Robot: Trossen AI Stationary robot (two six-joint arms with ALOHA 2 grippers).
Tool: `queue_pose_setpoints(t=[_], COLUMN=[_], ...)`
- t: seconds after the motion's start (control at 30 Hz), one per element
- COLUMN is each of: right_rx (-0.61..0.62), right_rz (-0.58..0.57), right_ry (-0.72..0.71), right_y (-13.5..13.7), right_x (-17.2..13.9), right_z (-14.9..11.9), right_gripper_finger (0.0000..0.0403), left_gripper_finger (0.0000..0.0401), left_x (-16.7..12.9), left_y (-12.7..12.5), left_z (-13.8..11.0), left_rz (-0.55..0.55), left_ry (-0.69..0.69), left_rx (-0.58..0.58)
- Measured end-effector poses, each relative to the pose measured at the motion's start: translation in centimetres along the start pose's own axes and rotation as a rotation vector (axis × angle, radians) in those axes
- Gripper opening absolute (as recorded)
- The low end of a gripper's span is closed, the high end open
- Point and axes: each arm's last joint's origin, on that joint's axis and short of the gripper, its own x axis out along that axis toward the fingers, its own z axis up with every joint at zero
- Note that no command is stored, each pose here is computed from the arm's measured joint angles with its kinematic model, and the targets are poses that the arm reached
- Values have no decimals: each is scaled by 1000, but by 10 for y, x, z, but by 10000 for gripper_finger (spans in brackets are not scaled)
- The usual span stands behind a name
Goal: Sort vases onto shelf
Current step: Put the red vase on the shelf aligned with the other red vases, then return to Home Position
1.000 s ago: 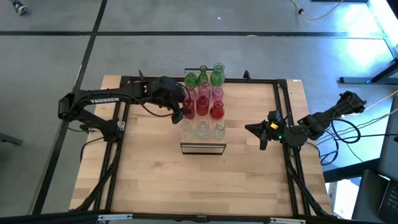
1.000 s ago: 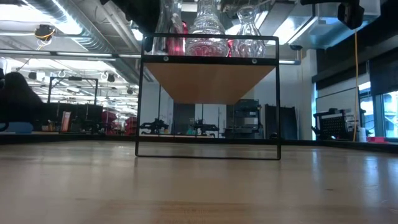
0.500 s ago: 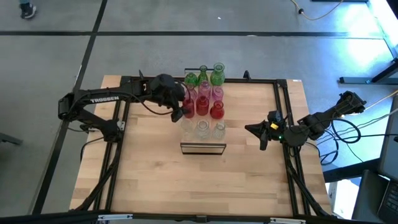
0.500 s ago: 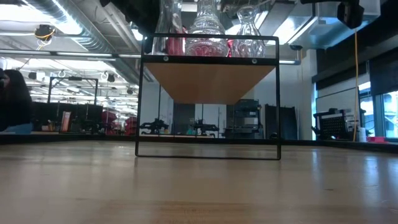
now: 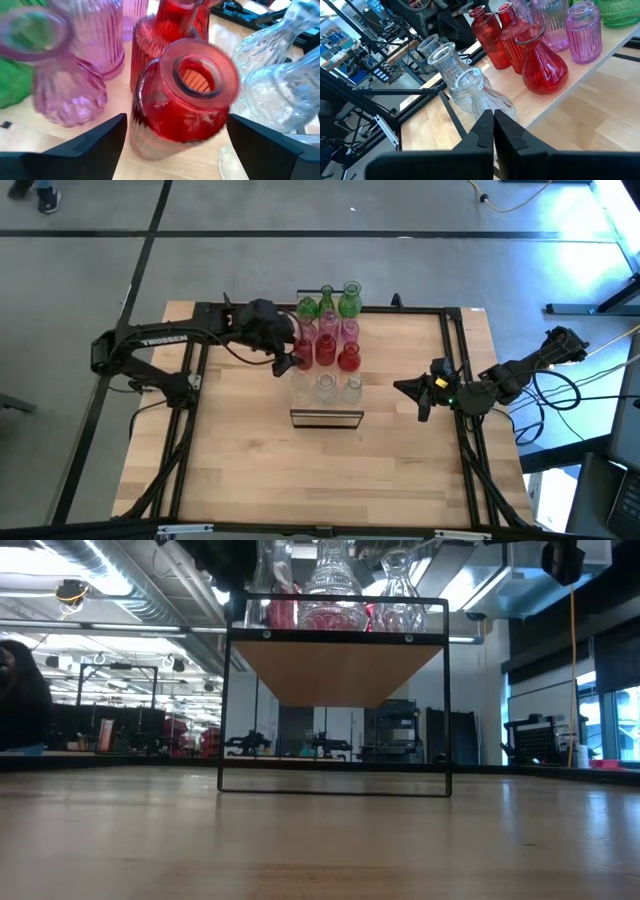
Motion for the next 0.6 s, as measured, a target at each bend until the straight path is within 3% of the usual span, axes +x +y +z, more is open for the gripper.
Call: queue_pose_setpoints(t=[0.3,0.5,0.6], right_rx=[-39,-73,-82], right_rz=[36,78,80], right_ry=[-34,-166,-224], right_y=[0,-5,-12], right_x=[-6,-25,-38], right_z=[7,28,38], right_gripper_finger=[1,1,1], left_gripper_finger=[329,325,303], left_x=[-54,-103,-129], left_y=[-5,-12,-16], left_z=[3,0,-5], left_rz=[48,14,6], left_ry=[-151,-297,-376], left_rx=[-5,-65,-62])
